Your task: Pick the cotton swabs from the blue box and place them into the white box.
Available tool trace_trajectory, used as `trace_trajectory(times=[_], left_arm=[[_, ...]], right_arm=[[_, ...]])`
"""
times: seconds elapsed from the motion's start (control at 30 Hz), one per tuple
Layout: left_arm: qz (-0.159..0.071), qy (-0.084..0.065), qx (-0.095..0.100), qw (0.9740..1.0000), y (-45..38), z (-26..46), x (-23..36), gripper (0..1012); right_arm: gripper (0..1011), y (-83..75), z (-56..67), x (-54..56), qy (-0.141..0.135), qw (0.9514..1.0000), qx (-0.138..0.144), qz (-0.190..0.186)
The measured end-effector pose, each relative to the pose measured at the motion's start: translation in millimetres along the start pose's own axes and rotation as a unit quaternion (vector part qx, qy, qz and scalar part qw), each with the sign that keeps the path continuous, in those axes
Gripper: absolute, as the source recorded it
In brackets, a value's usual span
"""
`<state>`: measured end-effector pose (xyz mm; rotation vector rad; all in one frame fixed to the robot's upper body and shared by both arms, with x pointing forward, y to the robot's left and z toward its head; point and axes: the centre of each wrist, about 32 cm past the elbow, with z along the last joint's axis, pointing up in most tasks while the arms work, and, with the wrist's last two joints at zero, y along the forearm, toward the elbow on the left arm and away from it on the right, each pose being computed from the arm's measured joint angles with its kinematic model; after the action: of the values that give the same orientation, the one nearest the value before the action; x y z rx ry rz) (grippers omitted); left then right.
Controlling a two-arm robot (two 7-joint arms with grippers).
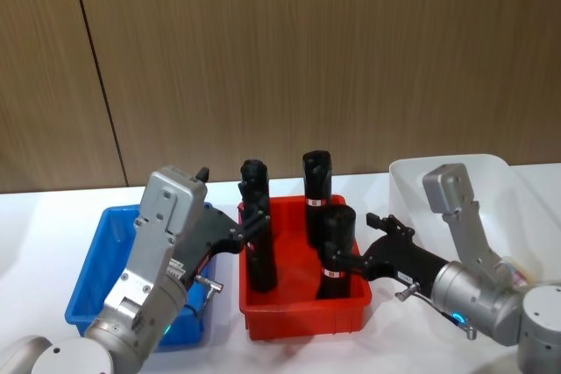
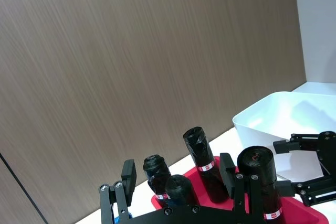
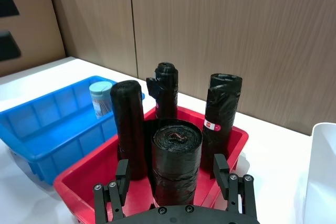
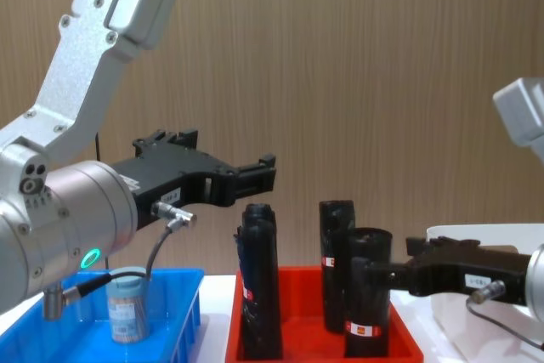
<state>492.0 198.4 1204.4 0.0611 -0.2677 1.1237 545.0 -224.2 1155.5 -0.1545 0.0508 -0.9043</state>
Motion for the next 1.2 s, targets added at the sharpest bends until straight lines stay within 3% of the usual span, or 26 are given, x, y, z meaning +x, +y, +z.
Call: trace_trajectory(times=[0.93,1.03,1.2], left_arm=[[0.0,0.0,0.0,1.0,0.0,0.0,0.0,1004],[0.0,0.0,0.0,1.0,0.0,0.0,0.0,1004],[0.0,0.0,0.0,1.0,0.0,0.0,0.0,1004]], right_arm=[[1002,36.1,-4.1,7.2,-0.002,0.9998,-0.019,0.002],[975,39.3,-3.9,7.5,-0.002,0.9998,-0.02,0.001],[843,43.3,-3.5,7.9,-0.004,0.9998,-0.022,-0.001]])
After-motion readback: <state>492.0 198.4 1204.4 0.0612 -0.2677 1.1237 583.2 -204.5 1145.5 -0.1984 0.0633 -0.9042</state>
